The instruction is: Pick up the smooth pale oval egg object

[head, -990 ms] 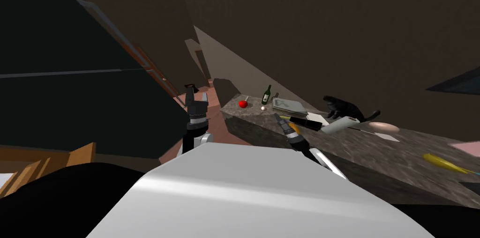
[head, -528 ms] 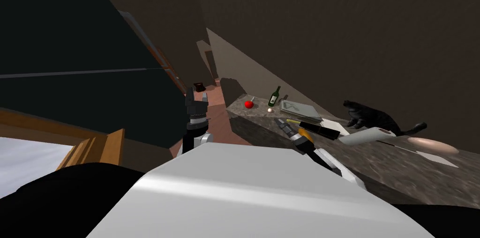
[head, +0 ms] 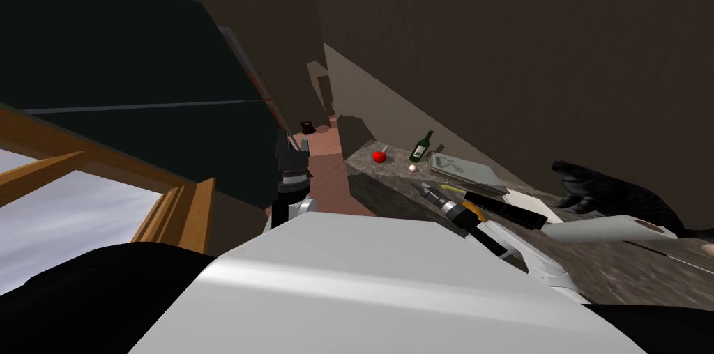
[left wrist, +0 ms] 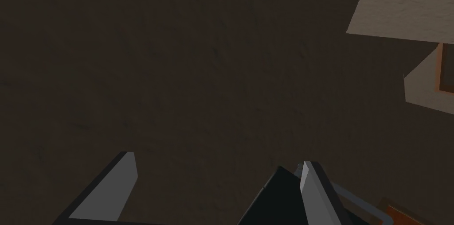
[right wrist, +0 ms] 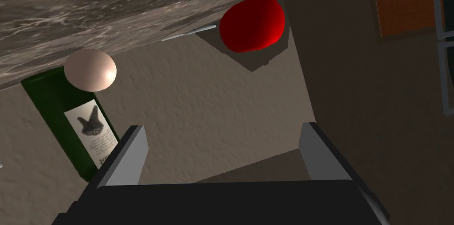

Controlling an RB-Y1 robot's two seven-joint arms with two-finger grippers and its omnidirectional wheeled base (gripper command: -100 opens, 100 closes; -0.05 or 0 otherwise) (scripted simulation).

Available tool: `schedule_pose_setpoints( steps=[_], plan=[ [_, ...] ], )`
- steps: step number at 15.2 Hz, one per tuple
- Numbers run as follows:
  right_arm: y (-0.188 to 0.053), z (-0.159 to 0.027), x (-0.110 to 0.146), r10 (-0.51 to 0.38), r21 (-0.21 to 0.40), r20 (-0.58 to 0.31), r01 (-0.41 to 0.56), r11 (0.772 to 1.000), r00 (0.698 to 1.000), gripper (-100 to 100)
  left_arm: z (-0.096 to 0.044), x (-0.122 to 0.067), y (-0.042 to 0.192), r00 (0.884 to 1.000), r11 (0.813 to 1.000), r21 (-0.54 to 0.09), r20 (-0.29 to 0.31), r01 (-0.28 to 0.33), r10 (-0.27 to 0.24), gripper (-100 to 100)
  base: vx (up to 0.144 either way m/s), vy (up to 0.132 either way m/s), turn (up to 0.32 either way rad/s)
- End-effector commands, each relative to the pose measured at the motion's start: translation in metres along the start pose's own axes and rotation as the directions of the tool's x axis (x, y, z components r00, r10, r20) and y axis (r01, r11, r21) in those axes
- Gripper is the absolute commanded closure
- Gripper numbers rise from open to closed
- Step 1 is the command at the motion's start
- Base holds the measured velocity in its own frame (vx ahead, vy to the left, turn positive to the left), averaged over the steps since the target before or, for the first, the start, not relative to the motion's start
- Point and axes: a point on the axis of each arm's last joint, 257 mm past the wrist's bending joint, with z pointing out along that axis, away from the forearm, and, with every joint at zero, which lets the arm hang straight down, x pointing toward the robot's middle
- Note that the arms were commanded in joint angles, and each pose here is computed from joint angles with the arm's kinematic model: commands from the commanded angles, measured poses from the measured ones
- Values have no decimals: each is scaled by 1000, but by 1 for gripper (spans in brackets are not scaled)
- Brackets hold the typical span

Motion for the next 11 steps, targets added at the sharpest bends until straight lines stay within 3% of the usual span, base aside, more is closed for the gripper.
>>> schedule_pose_setpoints(
  steps=[1, 4, 5, 8, 9, 10, 11],
  plan=[
    [-16, -6, 5, -57, 24, -46, 58, 998, 997, -100, 0, 0, 0, 1000, 1000, 0, 0, 0, 0, 0, 16, 44, 219],
    [-56, -23, 16, -171, 75, -151, 183, 980, 974, -100, 0, 0, 0, 1000, 1000, 0, 0, 0, 0, 0, 18, 49, 207],
    [-57, -24, 15, -176, 74, -154, 189, 979, 972, -100, 0, 0, 0, 1000, 1000, 0, 0, 0, 0, 0, 16, 49, 185],
    [-96, -43, 22, -271, 109, -255, 306, 946, 928, -100, 0, 0, 0, 1000, 1000, 0, 0, 0, 0, 0, 23, 45, 212],
    [-97, -44, 20, -280, 106, -261, 316, 943, 924, -100, 0, 0, 0, 1000, 1000, 0, 0, 0, 0, 0, 26, 42, 183],
    [-116, -55, 21, -322, 118, -310, 372, 921, 895, -100, 0, 0, 0, 1000, 1000, 0, 0, 0, 0, 0, 30, 48, 219],
    [-117, -55, 20, -326, 116, -313, 376, 919, 892, -100, 0, 0, 0, 1000, 1000, 0, 0, 0, 0, 0, 27, 42, 193]
  ],
)
